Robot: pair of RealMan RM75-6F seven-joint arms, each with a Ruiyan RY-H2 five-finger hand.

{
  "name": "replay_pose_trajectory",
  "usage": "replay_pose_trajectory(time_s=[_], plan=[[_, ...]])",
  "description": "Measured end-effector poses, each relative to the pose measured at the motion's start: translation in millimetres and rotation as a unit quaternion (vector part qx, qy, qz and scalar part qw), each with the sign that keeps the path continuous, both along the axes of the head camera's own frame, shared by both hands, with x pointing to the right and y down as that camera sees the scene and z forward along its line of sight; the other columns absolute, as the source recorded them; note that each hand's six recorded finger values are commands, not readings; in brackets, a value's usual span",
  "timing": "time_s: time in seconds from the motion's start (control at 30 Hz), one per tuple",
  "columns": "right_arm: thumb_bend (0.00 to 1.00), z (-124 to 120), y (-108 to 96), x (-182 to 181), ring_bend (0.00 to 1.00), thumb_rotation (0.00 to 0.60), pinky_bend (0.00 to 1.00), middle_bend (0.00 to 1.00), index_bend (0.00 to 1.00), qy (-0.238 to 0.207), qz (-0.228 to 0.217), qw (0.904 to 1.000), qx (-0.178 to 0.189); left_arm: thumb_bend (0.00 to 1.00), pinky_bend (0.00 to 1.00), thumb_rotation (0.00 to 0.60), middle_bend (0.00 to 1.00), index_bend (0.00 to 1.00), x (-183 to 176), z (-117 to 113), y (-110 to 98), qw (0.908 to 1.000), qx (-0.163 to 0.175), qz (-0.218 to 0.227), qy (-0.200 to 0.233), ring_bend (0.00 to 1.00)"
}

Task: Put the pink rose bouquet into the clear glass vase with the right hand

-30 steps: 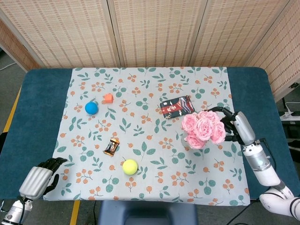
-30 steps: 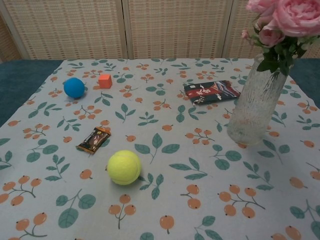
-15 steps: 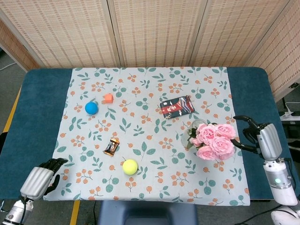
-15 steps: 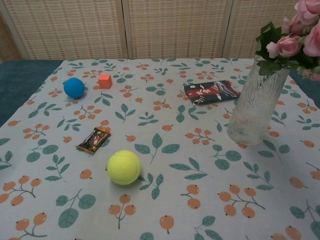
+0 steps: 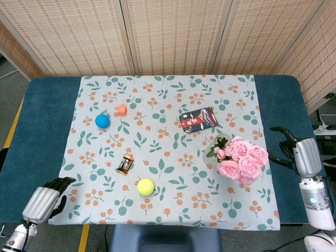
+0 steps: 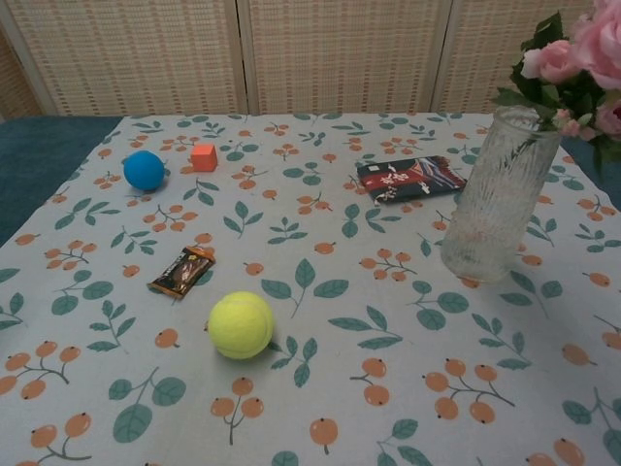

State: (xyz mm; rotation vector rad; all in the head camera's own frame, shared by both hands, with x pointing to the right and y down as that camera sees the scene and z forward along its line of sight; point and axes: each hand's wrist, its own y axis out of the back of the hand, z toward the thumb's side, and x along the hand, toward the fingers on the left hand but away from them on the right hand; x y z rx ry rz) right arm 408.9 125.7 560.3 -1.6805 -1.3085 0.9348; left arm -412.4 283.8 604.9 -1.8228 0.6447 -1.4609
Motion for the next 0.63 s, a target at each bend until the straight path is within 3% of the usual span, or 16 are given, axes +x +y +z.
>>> replay_pose_trajectory(time_s=[0.1, 0.13, 0.27, 0.4, 0.63], plan=[[0.09, -2.2, 11.0, 6.9, 0.62, 0.600, 0.94, 0.63, 0.29, 0.063, 0.013, 0.9979, 0.005, 0.64, 0.43, 0.600, 0.21, 0.19, 0.2, 0.2, 0.1, 1.0000, 0.000, 0.000, -0.001, 0.22], [0.09, -3.1, 15.1, 8.9, 0.51, 0.600, 0.89, 0.56, 0.29, 0.086, 0.016, 0.9961, 0.006, 0.64, 0.43, 0.600, 0.21, 0.19, 0.3, 0.4, 0.3, 1.0000, 0.000, 0.001, -0.001, 0.22], [0.09, -8.5, 38.8, 17.9, 0.26, 0.600, 0.77, 0.38, 0.24, 0.188, 0.023, 0.9819, -0.002, 0.64, 0.43, 0.600, 0.21, 0.19, 2.6, 1.8, 0.6, 1.0000, -0.001, 0.005, -0.001, 0.22], [0.09, -23.2, 61.6, 19.4, 0.18, 0.600, 0.74, 0.30, 0.23, 0.225, 0.025, 0.9739, -0.005, 0.64, 0.43, 0.600, 0.21, 0.19, 3.9, 3.0, 1.5, 1.0000, -0.004, 0.009, 0.000, 0.22], [0.09, -35.0, 78.4, 21.6, 0.17, 0.600, 0.72, 0.29, 0.23, 0.210, 0.013, 0.9775, -0.005, 0.64, 0.43, 0.600, 0.21, 0.19, 2.4, 0.2, 0.1, 1.0000, 0.001, 0.005, 0.003, 0.22]])
